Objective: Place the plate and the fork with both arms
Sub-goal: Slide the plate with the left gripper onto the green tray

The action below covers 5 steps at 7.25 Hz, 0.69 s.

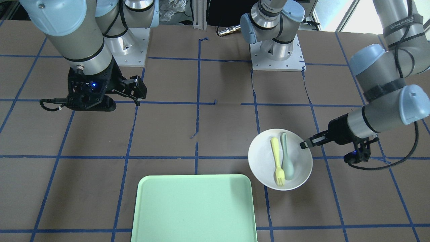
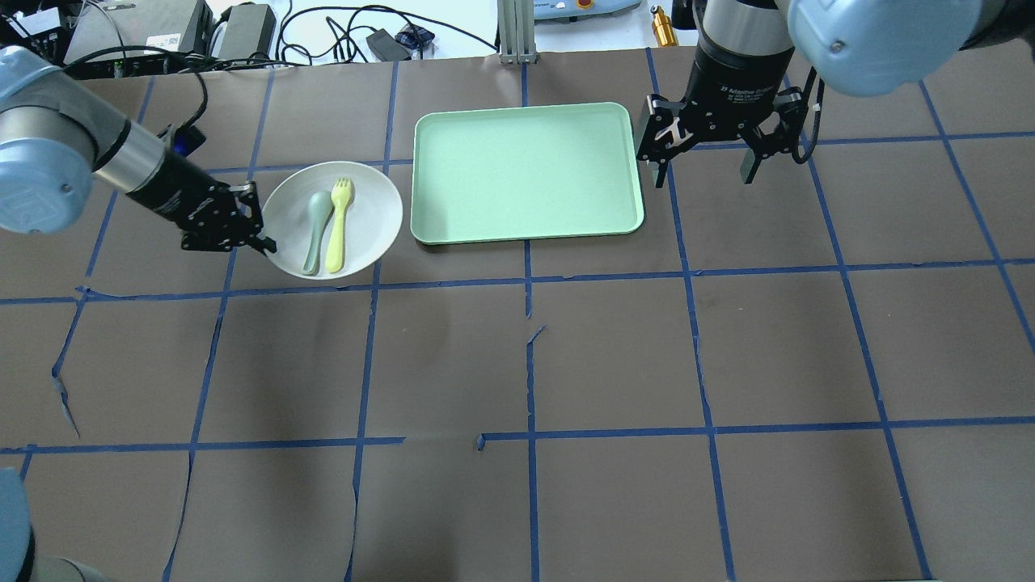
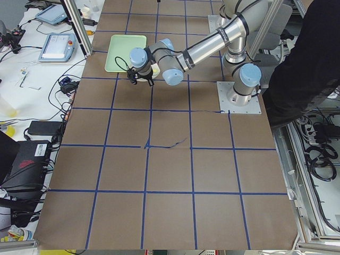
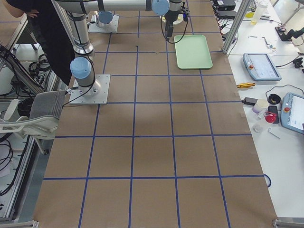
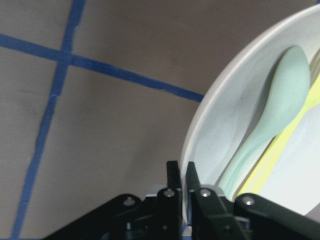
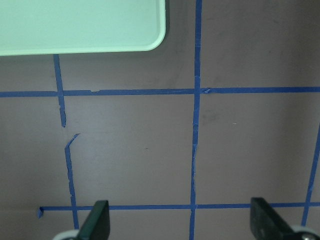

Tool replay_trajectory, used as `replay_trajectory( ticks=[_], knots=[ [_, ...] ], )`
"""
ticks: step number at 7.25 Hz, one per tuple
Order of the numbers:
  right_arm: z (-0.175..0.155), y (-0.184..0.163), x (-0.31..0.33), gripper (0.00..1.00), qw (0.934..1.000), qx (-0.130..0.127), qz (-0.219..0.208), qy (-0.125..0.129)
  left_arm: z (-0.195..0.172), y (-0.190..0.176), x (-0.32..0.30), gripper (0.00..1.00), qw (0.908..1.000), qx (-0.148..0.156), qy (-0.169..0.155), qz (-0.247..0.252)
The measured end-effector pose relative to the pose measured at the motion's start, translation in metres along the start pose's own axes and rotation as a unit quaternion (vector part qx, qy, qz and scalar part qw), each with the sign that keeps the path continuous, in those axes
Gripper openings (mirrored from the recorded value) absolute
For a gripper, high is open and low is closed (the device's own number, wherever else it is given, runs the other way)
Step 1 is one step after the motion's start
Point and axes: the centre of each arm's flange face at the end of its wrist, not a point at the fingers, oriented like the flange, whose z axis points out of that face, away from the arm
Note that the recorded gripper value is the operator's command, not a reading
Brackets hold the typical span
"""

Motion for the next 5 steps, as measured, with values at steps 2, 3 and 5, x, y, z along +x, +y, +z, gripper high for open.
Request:
replay_trajectory(
  ticks=[2,3,5],
  knots=[
    [0.001,0.0,0.0,1.0,1.0,-0.001,0.0,-0.001,0.028,-0.03,0.083,0.0,0.9999,0.002,0.009,0.009],
    [0.002,0.0,0.0,1.0,1.0,-0.002,0.0,-0.002,0.045,-0.053,0.119,0.0,0.9998,0.004,0.009,0.015],
    [0.004,0.0,0.0,1.0,1.0,-0.004,0.0,-0.003,0.089,-0.083,0.178,0.0,0.9999,0.007,0.006,0.012]
  ],
)
